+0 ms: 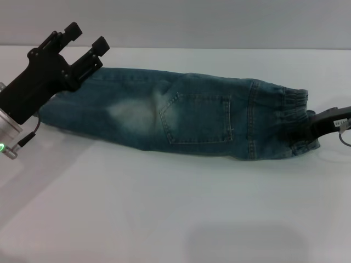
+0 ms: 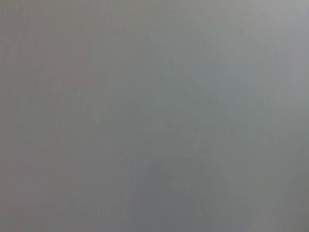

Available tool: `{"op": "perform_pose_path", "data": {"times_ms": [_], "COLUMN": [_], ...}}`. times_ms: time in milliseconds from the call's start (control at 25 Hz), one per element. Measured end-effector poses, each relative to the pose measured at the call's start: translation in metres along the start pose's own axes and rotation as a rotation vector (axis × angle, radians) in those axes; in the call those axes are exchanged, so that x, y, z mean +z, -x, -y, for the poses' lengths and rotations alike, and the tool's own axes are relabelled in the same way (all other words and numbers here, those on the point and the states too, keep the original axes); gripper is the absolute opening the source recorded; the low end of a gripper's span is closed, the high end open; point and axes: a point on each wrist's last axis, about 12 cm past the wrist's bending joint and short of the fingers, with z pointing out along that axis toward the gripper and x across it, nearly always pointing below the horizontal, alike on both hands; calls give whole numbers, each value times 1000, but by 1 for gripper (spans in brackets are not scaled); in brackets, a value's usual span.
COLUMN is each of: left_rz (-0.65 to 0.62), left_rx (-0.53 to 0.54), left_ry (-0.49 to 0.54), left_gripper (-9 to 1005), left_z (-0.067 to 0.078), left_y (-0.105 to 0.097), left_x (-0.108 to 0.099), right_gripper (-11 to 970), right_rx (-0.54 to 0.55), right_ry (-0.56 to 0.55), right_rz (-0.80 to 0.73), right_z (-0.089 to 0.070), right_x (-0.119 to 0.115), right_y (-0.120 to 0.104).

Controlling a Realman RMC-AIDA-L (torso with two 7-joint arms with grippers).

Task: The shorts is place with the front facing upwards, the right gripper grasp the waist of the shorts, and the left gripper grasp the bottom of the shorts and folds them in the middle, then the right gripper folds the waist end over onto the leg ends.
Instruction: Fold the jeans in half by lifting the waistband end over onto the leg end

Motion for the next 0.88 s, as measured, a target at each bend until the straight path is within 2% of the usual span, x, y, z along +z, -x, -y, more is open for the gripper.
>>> {"op": "perform_pose_path", "data": {"times_ms": [400, 600, 880], "left_rz": [-25, -44, -92], "left_rx": [17, 27, 44], "left_ry": [-8, -17, 5], "left_gripper": [752, 752, 752], "left_z": [6, 8, 8], "left_y": [-8, -12, -20], "left_x": [-2, 1, 15], "right_gripper": [358, 166, 104], "right_rx": [-38, -35, -38], "right_ry": [10, 11, 27], "right_rz": [24, 28, 50], "right_z": [-1, -1, -3], "right_x": [1, 0, -5], "right_y": [1, 0, 4]}}
